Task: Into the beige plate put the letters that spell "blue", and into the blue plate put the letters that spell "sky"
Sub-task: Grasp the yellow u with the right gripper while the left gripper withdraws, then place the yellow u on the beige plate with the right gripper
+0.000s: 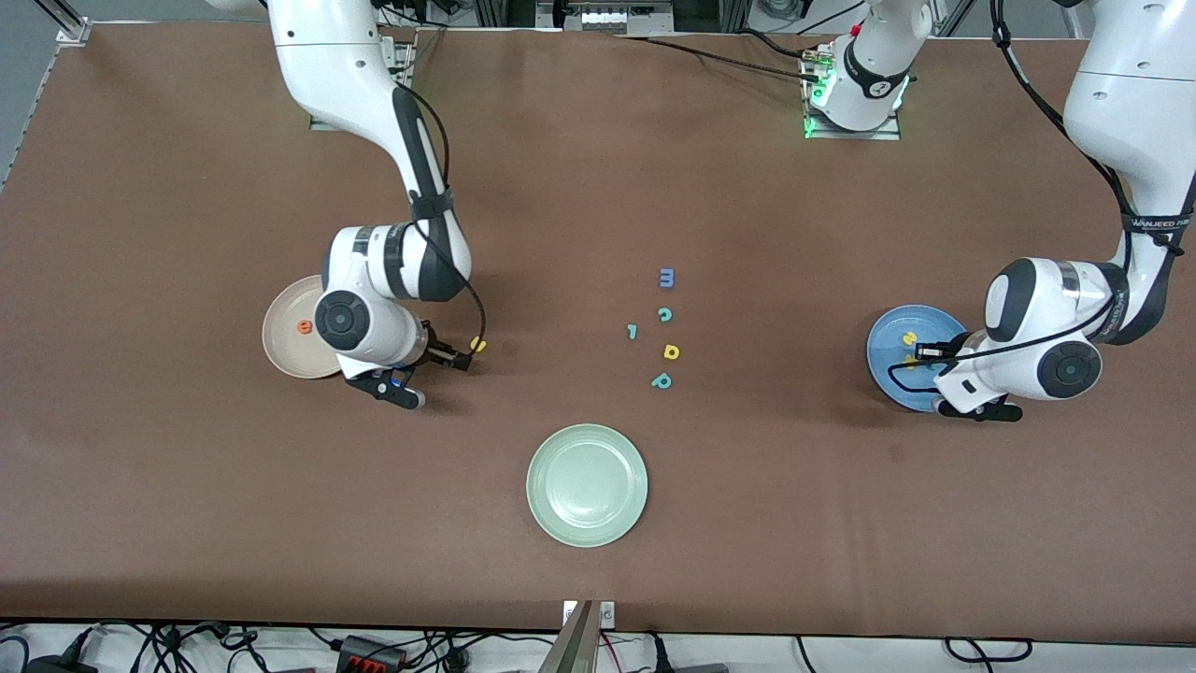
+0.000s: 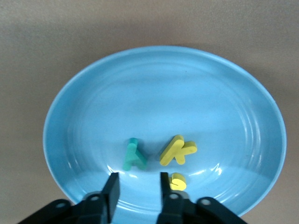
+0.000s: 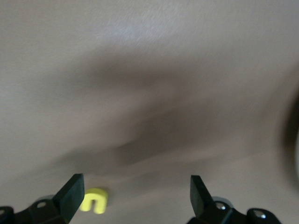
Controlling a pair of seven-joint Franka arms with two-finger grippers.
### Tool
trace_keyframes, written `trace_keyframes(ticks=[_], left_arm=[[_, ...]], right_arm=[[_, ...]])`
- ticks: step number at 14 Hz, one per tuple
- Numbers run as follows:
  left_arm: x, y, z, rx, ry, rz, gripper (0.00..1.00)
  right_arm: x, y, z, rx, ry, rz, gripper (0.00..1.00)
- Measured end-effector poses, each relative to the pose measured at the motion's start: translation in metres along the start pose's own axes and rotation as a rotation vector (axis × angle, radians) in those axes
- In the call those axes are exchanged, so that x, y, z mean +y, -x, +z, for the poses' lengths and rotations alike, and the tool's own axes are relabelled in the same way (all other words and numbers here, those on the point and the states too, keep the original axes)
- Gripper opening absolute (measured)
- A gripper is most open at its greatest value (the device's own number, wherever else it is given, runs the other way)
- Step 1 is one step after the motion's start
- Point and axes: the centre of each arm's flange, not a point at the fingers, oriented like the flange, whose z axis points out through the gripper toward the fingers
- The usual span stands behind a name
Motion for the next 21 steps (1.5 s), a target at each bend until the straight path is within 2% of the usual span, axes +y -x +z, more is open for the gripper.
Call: trace_keyframes(ticks=[2,5,10,12,13,16,18,21], left_arm=[[0.009,0.001,-0.019,0.028,-0.01,0.013,0.67],[0.042,0.012,-0.078,0.061,-0.035,0.061,0.98],[0.073,0.03,-0.203,0.131,-0.062,0.09,1.0],[0.075,0.036,-0.245,0.16,-0.059,0.086,1.0],[0.074,0.042,-0.263,0.159,-0.057,0.082,1.0],[0.066,0.06,-0.309,0.163,-0.008,0.059,1.0],[0.06,0.07,-0.329,0.186,0.01,0.064,1.0],[0.056,0.08,-0.337,0.19,0.001,0.086,1.0]], right_arm=[[-0.016,0.013,0.0,0.026,-0.011,0.027,1.0],[-0.031,0.024,0.007,0.06,-0.034,0.048,1.0],[-0.038,0.032,0.018,0.064,-0.03,0.057,0.96],[-0.038,0.032,0.019,0.065,-0.028,0.059,0.78],[-0.038,0.032,0.019,0.067,-0.029,0.059,0.78],[-0.038,0.032,0.019,0.068,-0.03,0.058,0.47],[-0.039,0.033,0.02,0.068,-0.03,0.056,0.43],[-0.042,0.037,0.02,0.068,-0.03,0.05,0.43]])
